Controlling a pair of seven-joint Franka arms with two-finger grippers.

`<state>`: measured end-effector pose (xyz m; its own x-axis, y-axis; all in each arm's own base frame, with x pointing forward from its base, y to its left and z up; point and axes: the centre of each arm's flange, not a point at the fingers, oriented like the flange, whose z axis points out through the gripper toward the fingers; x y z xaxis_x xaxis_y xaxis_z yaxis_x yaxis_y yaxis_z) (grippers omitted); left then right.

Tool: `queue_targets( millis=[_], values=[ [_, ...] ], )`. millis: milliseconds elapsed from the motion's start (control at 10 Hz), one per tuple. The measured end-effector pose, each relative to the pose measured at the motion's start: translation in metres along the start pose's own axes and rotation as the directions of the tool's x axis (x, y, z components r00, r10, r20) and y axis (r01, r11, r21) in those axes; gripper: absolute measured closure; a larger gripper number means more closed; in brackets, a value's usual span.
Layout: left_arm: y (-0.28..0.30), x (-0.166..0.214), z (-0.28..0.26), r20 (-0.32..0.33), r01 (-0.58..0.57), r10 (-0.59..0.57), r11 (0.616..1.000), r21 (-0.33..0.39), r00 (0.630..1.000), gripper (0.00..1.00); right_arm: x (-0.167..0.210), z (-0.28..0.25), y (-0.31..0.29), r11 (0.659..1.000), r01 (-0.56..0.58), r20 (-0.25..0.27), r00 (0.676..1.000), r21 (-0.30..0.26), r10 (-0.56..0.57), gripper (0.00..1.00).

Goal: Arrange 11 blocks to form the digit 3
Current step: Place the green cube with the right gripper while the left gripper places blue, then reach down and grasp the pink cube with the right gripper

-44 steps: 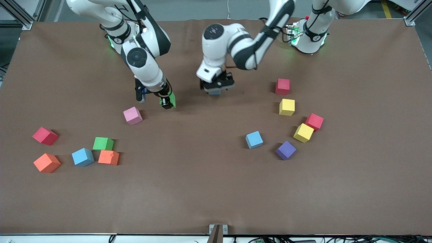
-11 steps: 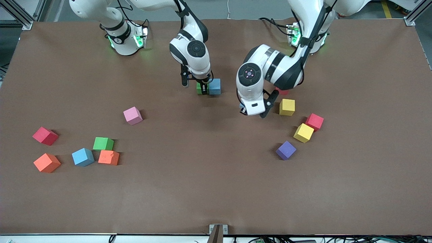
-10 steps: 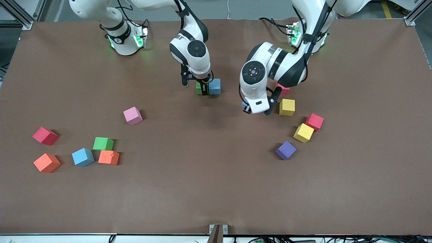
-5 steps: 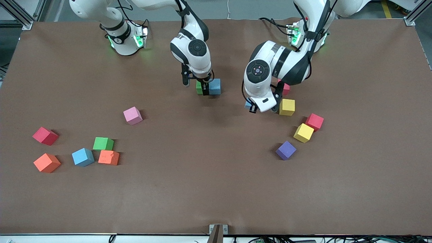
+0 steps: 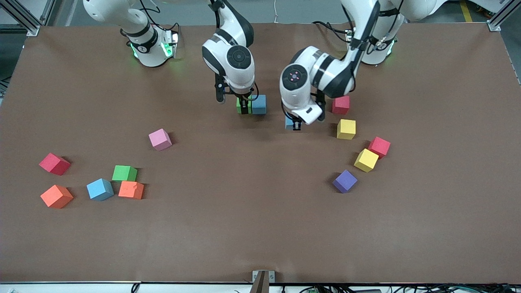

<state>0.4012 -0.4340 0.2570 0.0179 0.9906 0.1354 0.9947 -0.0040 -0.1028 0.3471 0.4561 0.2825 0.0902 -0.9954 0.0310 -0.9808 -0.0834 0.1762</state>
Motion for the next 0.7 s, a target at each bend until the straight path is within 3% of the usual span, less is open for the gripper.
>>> queue_targets(
  millis=[200,399,699],
  values=[
    [-0.027,-0.021,0.018,0.001,0.04,-0.04,0.999,-0.032,0.999,0.47,0.021,-0.036,-0.01,1.0,0.027,0.02,0.999,0.007,-0.027,0.0],
    [-0.046,-0.031,0.031,0.02,0.072,-0.071,0.995,-0.062,0.997,0.47,0.08,-0.079,-0.047,0.99,0.137,0.056,0.989,0.033,-0.139,0.0],
    [-0.078,-0.043,0.048,0.005,0.06,-0.06,0.996,-0.068,0.998,0.47,0.187,-0.096,-0.108,0.91,0.405,0.034,0.912,0.085,-0.409,0.0]
  ],
)
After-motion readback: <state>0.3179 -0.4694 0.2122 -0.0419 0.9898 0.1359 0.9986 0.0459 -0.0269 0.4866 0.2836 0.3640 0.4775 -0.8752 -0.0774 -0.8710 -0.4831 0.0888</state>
